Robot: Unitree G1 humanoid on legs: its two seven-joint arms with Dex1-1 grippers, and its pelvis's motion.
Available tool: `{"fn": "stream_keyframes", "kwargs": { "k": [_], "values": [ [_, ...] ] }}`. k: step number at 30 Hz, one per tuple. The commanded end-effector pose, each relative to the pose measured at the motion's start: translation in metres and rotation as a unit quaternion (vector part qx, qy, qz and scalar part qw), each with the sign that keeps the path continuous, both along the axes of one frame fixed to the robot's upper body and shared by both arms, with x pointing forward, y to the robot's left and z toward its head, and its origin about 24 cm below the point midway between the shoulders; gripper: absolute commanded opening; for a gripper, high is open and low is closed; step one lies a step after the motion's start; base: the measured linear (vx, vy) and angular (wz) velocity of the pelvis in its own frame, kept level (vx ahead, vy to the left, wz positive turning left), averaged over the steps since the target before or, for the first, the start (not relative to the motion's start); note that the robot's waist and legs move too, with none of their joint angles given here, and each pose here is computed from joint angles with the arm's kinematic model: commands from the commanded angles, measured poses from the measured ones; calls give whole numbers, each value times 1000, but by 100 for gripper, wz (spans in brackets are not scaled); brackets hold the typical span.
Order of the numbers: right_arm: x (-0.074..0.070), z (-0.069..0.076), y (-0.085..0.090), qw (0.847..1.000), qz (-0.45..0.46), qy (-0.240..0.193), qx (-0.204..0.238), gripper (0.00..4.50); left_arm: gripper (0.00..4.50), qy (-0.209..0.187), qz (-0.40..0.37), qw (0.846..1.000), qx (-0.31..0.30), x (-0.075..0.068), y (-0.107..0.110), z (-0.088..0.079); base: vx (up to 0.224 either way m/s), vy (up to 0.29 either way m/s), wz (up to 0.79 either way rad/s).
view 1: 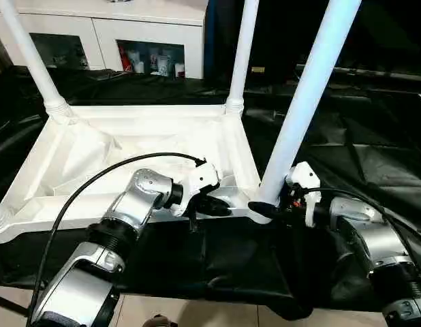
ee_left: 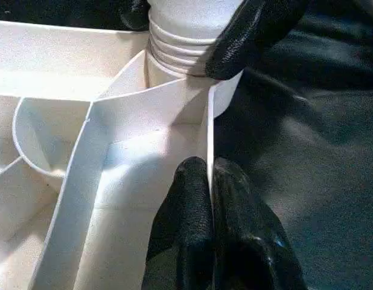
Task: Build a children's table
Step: Rotate leg to tighten
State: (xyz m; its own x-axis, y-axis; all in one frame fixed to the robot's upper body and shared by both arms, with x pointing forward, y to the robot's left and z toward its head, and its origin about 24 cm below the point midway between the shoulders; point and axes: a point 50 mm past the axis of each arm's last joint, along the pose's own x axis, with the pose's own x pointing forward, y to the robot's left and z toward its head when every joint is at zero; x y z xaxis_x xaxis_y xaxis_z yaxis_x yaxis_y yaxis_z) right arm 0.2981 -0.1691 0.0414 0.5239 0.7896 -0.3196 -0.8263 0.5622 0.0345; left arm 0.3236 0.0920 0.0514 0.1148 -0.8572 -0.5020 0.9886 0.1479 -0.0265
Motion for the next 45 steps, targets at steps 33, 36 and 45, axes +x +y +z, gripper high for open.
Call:
{"fn": "stream_keyframes", "kwargs": {
  "k": [33, 36, 45],
  "values": [
    [19, 6, 9, 995, -79, -54, -9, 381, 0, -32, 45, 998, -22, 13, -20, -1, 0, 0, 0],
    [13, 10, 0, 998, -40, -50, -13, 381, 0, -8, -11, 1000, -28, 4, -10, 1, 0, 0, 0],
    [2, 12, 0, 999, 37, -27, -19, 381, 0, 13, -50, 998, -32, -6, 1, 2, 0, 0, 0]
  ]
}}
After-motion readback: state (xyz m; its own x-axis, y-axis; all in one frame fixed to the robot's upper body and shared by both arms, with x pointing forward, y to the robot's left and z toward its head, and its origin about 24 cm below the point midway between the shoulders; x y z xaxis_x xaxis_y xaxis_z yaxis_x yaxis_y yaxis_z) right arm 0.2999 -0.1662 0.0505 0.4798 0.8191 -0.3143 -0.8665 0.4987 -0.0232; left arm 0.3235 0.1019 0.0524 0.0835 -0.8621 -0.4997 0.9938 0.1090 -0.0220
